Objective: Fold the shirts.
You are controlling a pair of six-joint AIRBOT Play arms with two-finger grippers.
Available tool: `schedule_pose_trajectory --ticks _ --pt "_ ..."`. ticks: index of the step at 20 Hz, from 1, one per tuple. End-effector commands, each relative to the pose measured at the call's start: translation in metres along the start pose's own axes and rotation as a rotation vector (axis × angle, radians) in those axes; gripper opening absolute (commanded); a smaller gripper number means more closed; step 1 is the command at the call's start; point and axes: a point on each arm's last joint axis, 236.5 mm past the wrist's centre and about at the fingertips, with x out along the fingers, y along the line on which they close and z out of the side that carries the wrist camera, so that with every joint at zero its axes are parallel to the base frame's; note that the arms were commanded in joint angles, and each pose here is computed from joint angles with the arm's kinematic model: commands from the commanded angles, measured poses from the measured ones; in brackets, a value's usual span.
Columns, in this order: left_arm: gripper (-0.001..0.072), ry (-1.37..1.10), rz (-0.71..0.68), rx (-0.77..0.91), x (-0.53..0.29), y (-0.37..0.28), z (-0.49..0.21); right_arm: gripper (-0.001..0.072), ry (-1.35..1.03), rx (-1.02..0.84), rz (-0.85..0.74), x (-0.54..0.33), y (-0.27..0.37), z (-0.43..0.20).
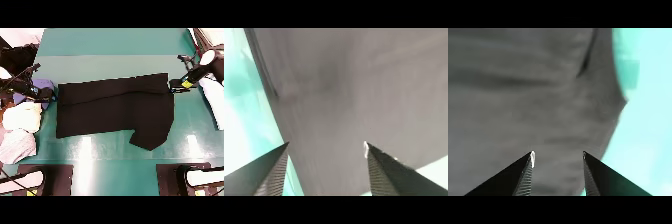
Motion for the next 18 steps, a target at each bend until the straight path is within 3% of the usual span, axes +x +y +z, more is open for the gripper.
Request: schedule_pose_trajectory --ticks 1,9,18 --pt "0.0548 0.069 -0.001 -0.069 0.001 -0.007 -0.048 0.0365 -0.037 -0.032 0.220 -0.042 0.039 -0.012" --pt "0.0549 0.163 -0.042 -0.273 0.052 -0.020 -0.177 0.0365 -0.042 -0.072 0.227 -0.054 0.050 -0.019" --pt "0.0547 0.169 -0.017 -0.275 0.044 -0.017 -0.174 0.0366 -0.006 -0.127 0.237 -0.051 0.066 -0.027"
